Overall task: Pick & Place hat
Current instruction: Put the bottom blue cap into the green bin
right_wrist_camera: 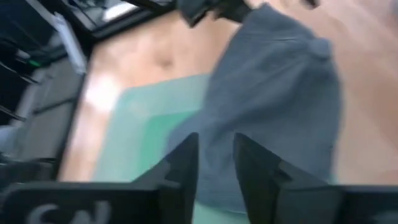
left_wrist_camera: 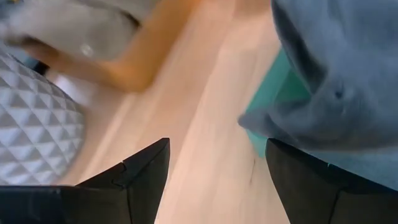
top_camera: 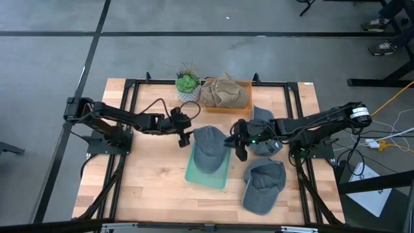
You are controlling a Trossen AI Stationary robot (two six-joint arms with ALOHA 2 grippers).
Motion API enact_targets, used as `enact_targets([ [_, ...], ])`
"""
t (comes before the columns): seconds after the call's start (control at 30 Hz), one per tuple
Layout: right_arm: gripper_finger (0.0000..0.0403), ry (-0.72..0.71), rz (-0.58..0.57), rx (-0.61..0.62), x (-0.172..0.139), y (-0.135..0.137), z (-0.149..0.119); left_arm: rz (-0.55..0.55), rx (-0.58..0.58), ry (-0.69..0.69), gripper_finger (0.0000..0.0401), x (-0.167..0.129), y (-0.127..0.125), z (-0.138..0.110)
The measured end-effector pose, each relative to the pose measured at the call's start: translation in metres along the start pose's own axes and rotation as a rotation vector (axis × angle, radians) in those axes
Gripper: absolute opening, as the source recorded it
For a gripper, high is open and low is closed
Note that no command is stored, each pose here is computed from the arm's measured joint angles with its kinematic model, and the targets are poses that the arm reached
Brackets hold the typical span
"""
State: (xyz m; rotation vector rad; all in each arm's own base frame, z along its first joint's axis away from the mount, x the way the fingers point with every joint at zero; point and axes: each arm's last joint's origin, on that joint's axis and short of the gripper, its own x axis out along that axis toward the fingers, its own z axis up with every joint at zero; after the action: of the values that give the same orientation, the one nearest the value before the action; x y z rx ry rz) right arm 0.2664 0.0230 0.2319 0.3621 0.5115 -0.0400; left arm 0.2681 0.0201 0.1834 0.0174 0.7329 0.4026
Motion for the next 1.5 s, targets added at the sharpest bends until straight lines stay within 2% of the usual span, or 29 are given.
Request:
enact_targets([
  [0.13, 0.0147, 0.0, 0.087, 0.103, 0.0, 0.004, 0.002, 0.003, 0.0, -0.062, 0.0262, -0.006, 0.002, 0.007],
  [0.27, 0.0186, 0.044, 0.241, 0.251, -0.001, 0.015, 0.002, -0.003, 0.022, -0.11, 0.0262, -0.007, 0.002, 0.012],
  [0.43, 0.0195, 0.108, 0.345, 0.401, -0.006, 0.043, 0.002, -0.009, 0.038, -0.123, 0.0262, -0.007, 0.001, 0.013],
  [0.53, 0.0196, 0.112, 0.399, 0.433, -0.013, 0.065, 0.008, -0.016, 0.041, -0.123, 0.0262, -0.007, 0.001, 0.013],
  [0.63, 0.0196, 0.164, 0.406, 0.452, -0.021, 0.085, 0.013, -0.039, 0.042, -0.122, 0.0262, -0.007, 0.0, 0.013],
  [0.7, 0.0196, 0.232, 0.358, 0.502, -0.028, 0.095, 0.013, -0.056, 0.043, -0.122, 0.0262, -0.007, 0.0, 0.013],
  [0.9, 0.0196, 0.486, 0.109, 0.738, -0.048, 0.109, -0.003, -0.094, 0.047, -0.12, 0.0262, -0.008, -0.002, 0.013],
  [1.1, 0.0196, 0.598, -0.028, 0.925, -0.054, 0.118, -0.021, -0.095, 0.052, -0.122, 0.0262, -0.009, -0.004, 0.013],
  [1.5, 0.0196, 0.704, -0.263, 1.099, -0.013, 0.123, -0.055, -0.089, 0.113, -0.124, 0.0262, -0.008, -0.004, 0.013],
])
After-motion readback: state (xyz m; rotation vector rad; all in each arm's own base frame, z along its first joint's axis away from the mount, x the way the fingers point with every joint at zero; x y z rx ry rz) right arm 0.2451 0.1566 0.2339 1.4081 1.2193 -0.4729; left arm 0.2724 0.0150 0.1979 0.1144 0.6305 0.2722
